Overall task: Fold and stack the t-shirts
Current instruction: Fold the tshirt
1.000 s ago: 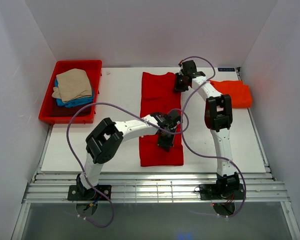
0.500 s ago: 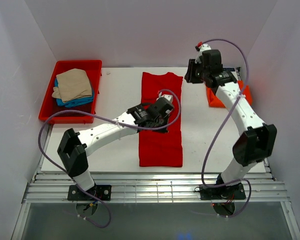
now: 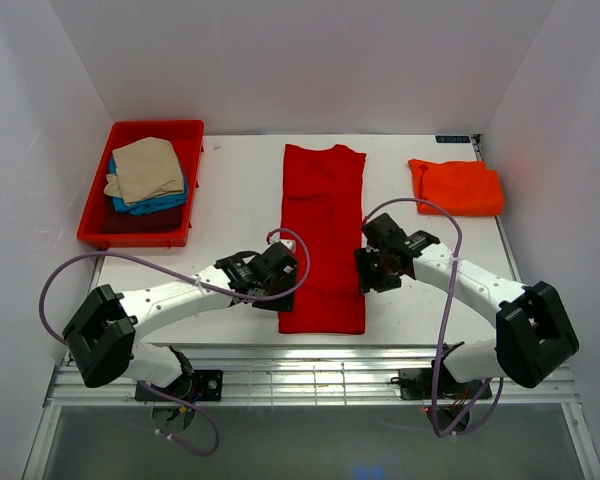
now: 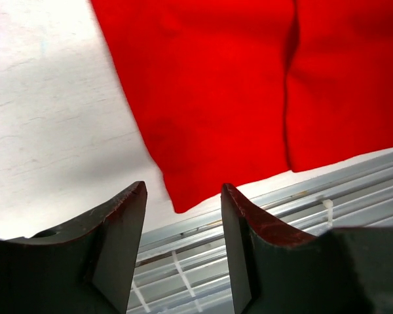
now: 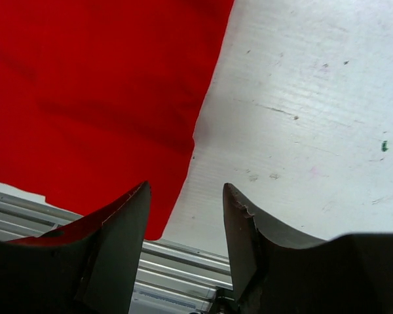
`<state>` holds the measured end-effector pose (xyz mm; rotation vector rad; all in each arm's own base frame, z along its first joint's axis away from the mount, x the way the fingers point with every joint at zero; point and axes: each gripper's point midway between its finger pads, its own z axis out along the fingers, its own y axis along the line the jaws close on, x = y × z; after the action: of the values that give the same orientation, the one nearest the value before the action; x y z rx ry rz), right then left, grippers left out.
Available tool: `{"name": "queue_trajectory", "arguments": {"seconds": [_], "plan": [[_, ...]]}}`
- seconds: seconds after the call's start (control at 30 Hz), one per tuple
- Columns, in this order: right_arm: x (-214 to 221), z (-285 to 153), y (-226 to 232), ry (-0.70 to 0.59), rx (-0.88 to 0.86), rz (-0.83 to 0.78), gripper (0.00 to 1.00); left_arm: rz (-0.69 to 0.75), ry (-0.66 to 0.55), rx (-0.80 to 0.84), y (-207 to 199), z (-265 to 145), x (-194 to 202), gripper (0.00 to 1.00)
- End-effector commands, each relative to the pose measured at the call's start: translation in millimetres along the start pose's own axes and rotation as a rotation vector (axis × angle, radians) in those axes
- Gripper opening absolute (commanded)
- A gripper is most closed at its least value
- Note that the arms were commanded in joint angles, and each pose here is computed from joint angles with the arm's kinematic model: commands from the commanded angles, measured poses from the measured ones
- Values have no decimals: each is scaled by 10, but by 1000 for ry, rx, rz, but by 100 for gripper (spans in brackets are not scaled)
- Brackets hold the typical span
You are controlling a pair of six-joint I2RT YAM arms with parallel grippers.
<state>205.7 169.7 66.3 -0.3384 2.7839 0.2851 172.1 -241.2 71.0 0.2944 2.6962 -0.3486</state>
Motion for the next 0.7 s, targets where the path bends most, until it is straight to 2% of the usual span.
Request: {"name": "queue_trajectory", "arguments": {"seconds": [0.0,0.27,0.67], "plan": [[168,11,105,34,-15,14,54,-34,3,104,-174,60,22,60],[590,136,335,144,-66,-12,50,-69,97,77,-56,232,334,58],[873,227,433,213,-42,-44,45,-80,128,50,58,325,502,57]]}}
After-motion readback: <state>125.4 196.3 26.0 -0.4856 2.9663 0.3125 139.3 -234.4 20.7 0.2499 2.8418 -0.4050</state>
